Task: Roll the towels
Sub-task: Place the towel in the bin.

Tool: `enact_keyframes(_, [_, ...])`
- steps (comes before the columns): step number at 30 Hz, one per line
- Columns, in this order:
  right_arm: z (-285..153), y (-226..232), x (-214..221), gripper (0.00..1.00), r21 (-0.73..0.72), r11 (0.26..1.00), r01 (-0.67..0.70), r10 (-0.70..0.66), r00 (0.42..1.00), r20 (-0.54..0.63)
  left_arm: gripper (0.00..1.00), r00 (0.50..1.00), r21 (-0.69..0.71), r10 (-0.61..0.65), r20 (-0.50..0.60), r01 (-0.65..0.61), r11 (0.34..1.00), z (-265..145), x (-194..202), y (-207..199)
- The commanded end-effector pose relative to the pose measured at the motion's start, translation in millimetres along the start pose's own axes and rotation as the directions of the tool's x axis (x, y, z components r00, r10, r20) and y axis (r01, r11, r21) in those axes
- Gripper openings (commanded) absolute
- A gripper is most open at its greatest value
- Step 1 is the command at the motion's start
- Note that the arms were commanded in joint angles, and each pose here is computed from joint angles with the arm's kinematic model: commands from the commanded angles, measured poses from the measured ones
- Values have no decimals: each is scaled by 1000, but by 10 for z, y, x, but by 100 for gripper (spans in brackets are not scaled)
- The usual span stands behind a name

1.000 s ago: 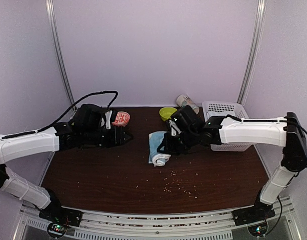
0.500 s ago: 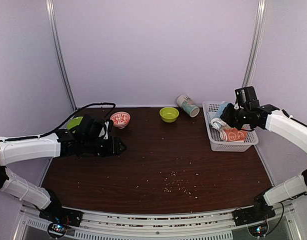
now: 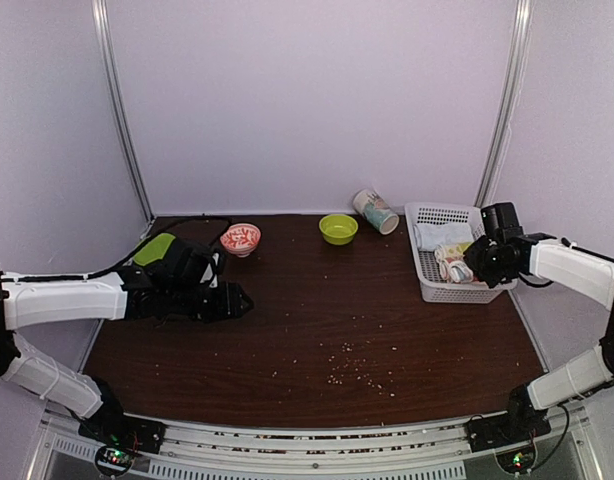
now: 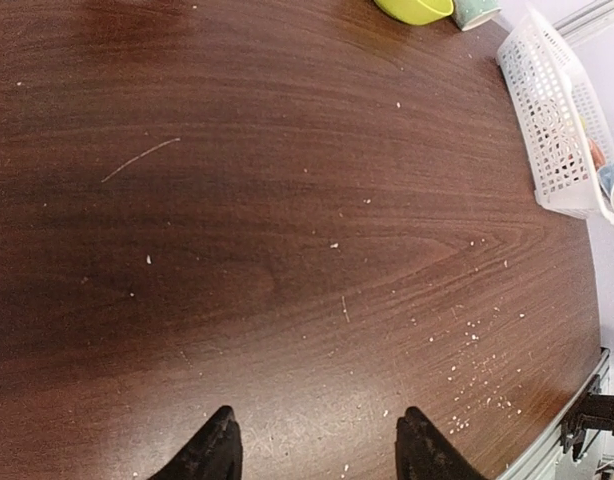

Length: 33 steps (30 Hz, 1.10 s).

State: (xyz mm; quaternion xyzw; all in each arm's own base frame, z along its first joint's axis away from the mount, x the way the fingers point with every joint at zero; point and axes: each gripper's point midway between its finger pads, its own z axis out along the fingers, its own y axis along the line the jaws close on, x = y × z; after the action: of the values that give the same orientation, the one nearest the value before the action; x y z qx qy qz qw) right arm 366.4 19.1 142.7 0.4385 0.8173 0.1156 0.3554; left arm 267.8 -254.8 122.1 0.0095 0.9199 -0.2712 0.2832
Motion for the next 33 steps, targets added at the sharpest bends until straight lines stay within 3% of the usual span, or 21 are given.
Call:
enact_keyframes(1, [6,-123,-133,0,19,997,-78,77,995,63,54,999,30,-19,26,18,999,35,-61,-48])
enact_keyframes(18, [438,-492,53,0,203,961,-189,185,982,39,53,999,41,-42,-13,42,998,170,-2,-74])
enact_keyframes(31, [574,-429,86,0,255,953,-163,174,985,-19,53,999,46,-41,-24,42,998,232,-31,-120])
enact_keyframes(33, [596,-466,139,11,267,951,-156,172,984,-37,52,999,52,-43,-30,45,998,258,-29,-140])
